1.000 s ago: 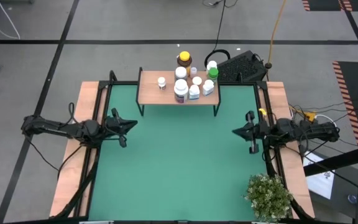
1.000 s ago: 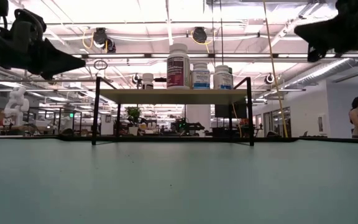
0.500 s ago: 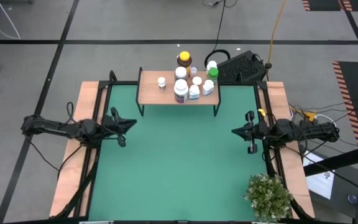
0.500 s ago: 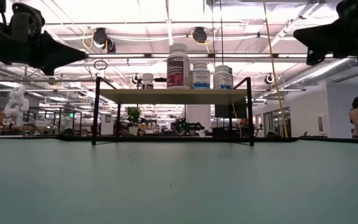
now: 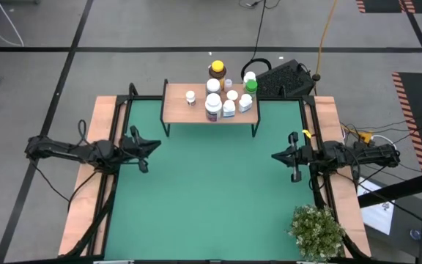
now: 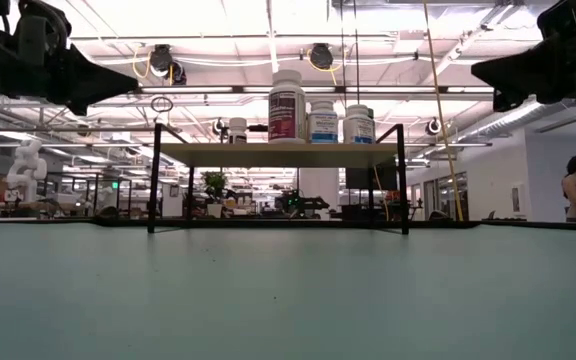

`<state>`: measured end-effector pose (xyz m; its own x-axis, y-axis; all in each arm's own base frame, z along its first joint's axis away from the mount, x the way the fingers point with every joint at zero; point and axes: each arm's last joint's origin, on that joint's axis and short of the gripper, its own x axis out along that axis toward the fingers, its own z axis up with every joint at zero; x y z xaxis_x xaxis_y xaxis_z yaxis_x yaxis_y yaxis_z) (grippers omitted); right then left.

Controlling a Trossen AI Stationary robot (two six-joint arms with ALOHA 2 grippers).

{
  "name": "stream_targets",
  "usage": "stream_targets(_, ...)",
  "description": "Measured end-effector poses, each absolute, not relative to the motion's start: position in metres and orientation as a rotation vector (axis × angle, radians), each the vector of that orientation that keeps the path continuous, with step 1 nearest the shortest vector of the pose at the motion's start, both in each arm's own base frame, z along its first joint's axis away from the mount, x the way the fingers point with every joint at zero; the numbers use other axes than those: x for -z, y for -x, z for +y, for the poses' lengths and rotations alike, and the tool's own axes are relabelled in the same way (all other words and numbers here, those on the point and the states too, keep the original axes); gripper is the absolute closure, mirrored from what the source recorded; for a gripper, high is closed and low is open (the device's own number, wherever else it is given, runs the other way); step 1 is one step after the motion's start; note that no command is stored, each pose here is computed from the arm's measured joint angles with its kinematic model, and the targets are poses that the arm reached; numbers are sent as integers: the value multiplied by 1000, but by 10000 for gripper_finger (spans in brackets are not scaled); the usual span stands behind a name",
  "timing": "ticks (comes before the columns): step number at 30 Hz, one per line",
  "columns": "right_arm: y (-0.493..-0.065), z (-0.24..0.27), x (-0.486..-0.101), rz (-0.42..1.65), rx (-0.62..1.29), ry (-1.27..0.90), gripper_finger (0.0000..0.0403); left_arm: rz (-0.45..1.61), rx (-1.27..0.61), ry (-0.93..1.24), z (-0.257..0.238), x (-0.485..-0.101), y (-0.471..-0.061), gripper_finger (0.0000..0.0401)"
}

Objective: Pick and place medicine bottles onto shelf by color
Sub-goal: Return to Home Position

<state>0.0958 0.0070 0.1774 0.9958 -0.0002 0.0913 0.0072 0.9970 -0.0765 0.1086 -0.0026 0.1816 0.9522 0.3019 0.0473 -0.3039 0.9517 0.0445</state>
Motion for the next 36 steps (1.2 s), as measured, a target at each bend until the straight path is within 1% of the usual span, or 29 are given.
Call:
stream_targets(3,-96,7,-177,-86,4,84,403,-43,-307,-54,-3,-174,-109,375)
stream_targets(18,-96,7,-175,-69,9,152,403,-34,-305,-81,-3,-174,-109,375)
stream_targets(25,-96,7,-175,-60,12,134,403,-117,-283,-88,-5,-182,-102,375)
stream_targets(33,-96,7,-175,-60,13,123,403,-93,-244,-128,-7,-189,-91,375)
stream_targets(36,-96,6,-176,-72,54,139,403,-75,-244,-133,-7,-187,-91,375)
